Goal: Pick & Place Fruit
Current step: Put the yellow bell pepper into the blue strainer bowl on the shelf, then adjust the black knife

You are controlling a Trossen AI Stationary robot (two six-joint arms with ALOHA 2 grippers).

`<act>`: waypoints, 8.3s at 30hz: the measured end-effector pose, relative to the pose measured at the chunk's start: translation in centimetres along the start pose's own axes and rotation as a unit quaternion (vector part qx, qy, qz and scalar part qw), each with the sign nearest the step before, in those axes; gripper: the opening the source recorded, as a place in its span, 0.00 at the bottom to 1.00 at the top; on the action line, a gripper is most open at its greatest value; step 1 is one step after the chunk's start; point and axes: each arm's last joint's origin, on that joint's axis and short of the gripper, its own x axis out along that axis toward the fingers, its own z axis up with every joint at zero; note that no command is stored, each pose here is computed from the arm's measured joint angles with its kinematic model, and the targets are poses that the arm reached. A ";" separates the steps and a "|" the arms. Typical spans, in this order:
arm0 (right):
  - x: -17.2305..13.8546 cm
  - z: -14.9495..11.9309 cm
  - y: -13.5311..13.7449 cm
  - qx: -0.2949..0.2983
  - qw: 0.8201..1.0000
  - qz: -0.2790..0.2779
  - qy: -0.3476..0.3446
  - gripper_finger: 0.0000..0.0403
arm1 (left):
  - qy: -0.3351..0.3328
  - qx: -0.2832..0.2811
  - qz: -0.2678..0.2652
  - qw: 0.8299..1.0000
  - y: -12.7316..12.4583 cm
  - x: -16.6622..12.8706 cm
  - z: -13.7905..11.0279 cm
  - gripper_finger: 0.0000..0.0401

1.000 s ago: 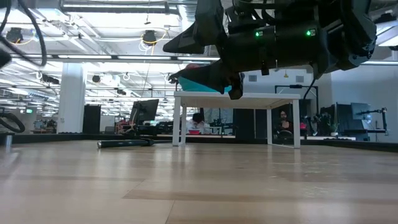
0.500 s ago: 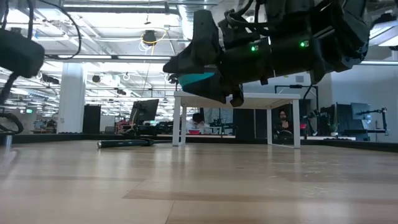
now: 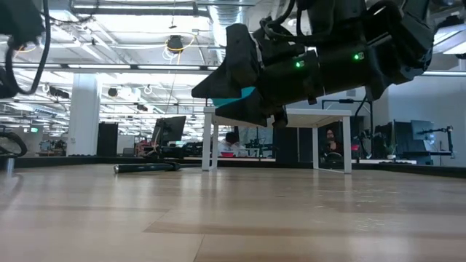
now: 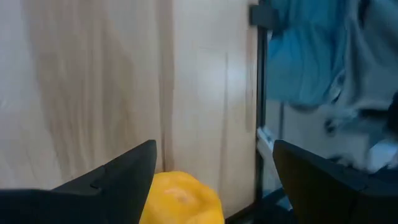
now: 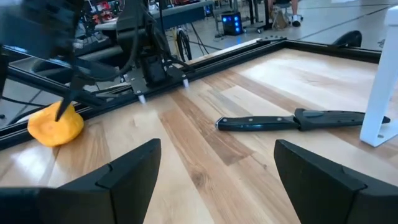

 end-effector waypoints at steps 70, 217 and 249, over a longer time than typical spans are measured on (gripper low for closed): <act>-10.5 1.0 3.0 -0.047 0.995 -0.004 0.084 0.76 | -0.296 0.158 0.263 0.904 3.2 4.5 7.3 0.30; 1.2 27.5 -13.3 -0.373 0.880 -0.163 0.243 0.96 | -0.533 0.150 0.210 0.806 8.8 -1.7 5.1 0.74; -6.2 8.0 1.3 -0.108 0.987 -0.077 0.095 0.95 | -0.417 -0.008 0.335 0.845 11.7 0.2 2.9 0.74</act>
